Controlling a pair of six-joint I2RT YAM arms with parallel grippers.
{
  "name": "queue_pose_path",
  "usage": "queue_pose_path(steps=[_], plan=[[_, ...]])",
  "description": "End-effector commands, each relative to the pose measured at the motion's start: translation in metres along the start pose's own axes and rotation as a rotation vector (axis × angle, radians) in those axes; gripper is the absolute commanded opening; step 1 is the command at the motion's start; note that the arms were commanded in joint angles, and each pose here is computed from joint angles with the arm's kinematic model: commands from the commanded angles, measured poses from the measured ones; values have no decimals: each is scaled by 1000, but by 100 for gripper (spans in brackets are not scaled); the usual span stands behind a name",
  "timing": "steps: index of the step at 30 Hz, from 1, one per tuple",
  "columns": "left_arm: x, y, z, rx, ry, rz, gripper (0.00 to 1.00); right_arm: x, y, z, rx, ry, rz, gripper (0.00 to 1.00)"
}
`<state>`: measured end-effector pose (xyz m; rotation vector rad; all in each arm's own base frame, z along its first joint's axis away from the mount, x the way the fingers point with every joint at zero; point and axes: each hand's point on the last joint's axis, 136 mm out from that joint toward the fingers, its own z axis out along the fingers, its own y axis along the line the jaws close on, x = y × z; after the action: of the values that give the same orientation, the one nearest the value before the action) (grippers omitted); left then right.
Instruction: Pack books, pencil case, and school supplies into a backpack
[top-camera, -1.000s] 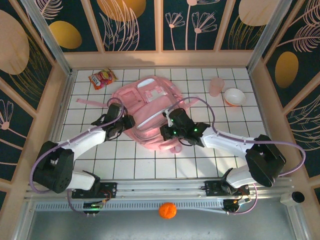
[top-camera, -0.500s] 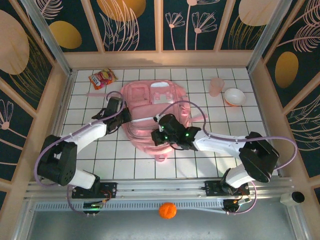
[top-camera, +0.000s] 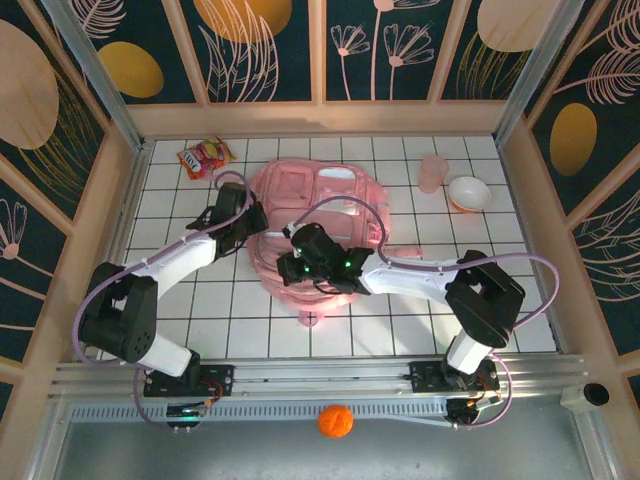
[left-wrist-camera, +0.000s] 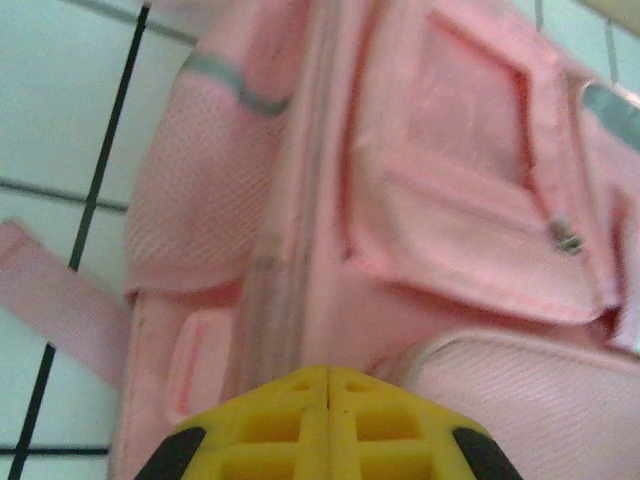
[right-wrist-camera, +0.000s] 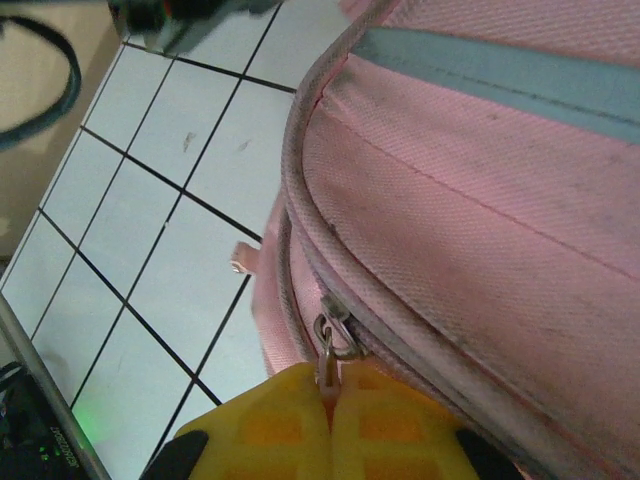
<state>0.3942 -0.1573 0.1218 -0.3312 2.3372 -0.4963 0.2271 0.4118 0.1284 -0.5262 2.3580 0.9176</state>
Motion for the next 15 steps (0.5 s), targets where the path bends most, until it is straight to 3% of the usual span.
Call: queue_pose_path(steps=[1,6,9,15], plan=[[-31,-27,-10,38,-48,-8,21,-23,9,-1,-28,-65,20,0],[-12,-24,-43,72,10,-230,33,-26,10,1,-53,-62,26,0],[11,-7,-58,40,58,-450,35,-25,10,3,-63,-51,27,0],[32,10,-82,-53,120,-699,35,-25,8,3,-71,-46,26,0]])
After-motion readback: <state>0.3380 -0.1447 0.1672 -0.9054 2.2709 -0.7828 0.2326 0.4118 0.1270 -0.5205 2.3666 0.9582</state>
